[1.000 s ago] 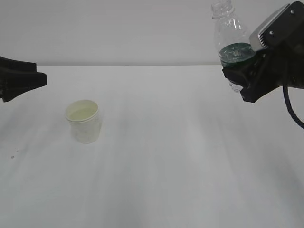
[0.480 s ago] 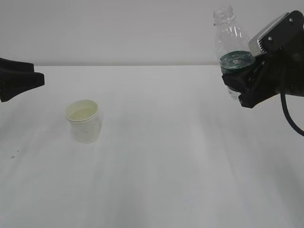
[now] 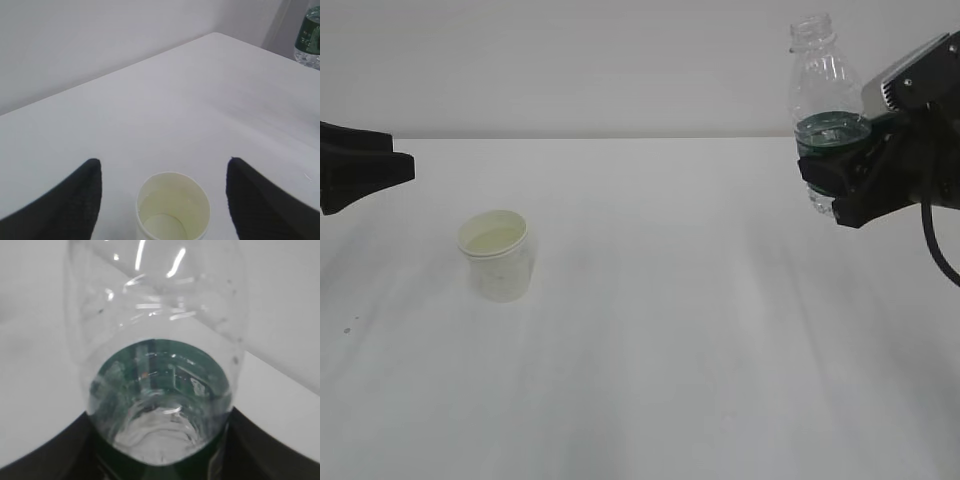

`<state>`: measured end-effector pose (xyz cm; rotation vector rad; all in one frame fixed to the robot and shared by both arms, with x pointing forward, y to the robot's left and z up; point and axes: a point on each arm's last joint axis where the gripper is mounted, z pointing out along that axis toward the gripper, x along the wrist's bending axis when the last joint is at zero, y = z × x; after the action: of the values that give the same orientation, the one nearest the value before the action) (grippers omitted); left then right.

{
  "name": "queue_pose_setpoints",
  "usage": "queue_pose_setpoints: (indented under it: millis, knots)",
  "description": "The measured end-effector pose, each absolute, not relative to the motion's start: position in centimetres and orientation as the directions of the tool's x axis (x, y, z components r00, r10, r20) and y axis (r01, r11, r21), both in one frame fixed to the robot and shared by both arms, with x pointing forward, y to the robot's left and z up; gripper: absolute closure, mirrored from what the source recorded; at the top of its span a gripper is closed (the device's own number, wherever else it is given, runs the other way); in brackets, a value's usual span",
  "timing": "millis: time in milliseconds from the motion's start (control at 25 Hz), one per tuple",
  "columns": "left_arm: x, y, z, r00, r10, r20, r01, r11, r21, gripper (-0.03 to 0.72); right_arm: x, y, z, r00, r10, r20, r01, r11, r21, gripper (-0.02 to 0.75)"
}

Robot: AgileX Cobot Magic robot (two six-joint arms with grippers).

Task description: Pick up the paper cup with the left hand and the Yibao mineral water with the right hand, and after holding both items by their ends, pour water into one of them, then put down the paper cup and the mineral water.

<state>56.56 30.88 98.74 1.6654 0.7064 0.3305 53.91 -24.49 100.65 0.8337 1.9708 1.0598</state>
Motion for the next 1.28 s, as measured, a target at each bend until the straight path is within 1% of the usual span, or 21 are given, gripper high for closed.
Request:
queue_pose_setpoints:
  millis: [520, 720, 1080, 1280]
  knots:
    - [56.6, 30.9, 98.7, 0.772, 0.613, -0.165, 0.267, -0.078, 0.961, 0.14, 53.8, -24.5, 98.5, -0.509, 0.837, -0.2, 0.27, 0.376, 0.886, 0.302]
    - [56.6, 30.9, 98.7, 0.773, 0.613, -0.164, 0.267, -0.079, 0.961, 0.143, 53.8, -24.5, 97.2, -0.503, 0.849, -0.16, 0.318, 0.354, 0.88, 0.302]
    - [56.6, 30.9, 98.7, 0.773, 0.613, -0.164, 0.267, -0.079, 0.961, 0.146, 54.0, -24.5, 96.3, -0.488, 0.866, -0.11, 0.347, 0.308, 0.886, 0.302]
    - [56.6, 30.9, 98.7, 0.773, 0.612, -0.164, 0.267, -0.08, 0.96, 0.146, 54.4, -24.4, 95.1, -0.478, 0.875, -0.077, 0.383, 0.286, 0.879, 0.323]
